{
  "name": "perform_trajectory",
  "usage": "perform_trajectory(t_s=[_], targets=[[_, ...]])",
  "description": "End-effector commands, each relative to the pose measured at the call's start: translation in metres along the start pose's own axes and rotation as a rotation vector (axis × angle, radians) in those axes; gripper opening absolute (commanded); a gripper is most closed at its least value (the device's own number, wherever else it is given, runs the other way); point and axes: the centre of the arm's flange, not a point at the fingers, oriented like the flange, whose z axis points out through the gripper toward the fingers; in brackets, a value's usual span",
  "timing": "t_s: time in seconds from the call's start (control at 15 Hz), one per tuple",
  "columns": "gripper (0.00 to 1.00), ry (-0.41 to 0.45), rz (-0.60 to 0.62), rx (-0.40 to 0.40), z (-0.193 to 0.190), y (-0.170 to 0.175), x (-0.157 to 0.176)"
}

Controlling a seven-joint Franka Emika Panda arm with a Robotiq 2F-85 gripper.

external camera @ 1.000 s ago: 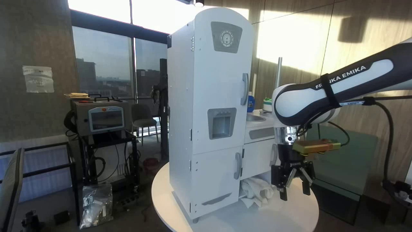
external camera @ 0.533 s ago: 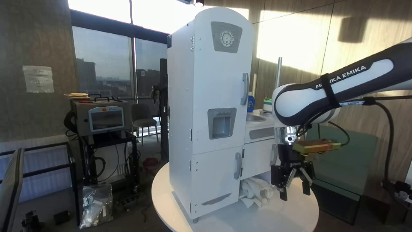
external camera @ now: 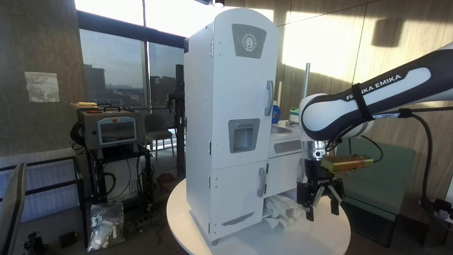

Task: Use the towel to wipe the sink

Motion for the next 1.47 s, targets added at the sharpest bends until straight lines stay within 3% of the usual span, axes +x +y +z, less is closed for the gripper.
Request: perform_trajectory(t_s=[0.0,0.13,0.53,0.8,1.07,1.4], targets=[[1.0,0.108,0.083,0.032,0.037,0.004,0.034],[1.0,0.223,0.143,0.046,0.056,0.004,0.051],[1.0,0.502,0.253,-0.03,0.109,-0.012,0.077],[1.0,0.639,0.319,-0.102,0.153,0.007,0.088],[1.0,0.76,0.379,-0.139,0.148,0.043,0.09],[1.0,0.877,0.375,-0.077,0.147,0.054,0.105]])
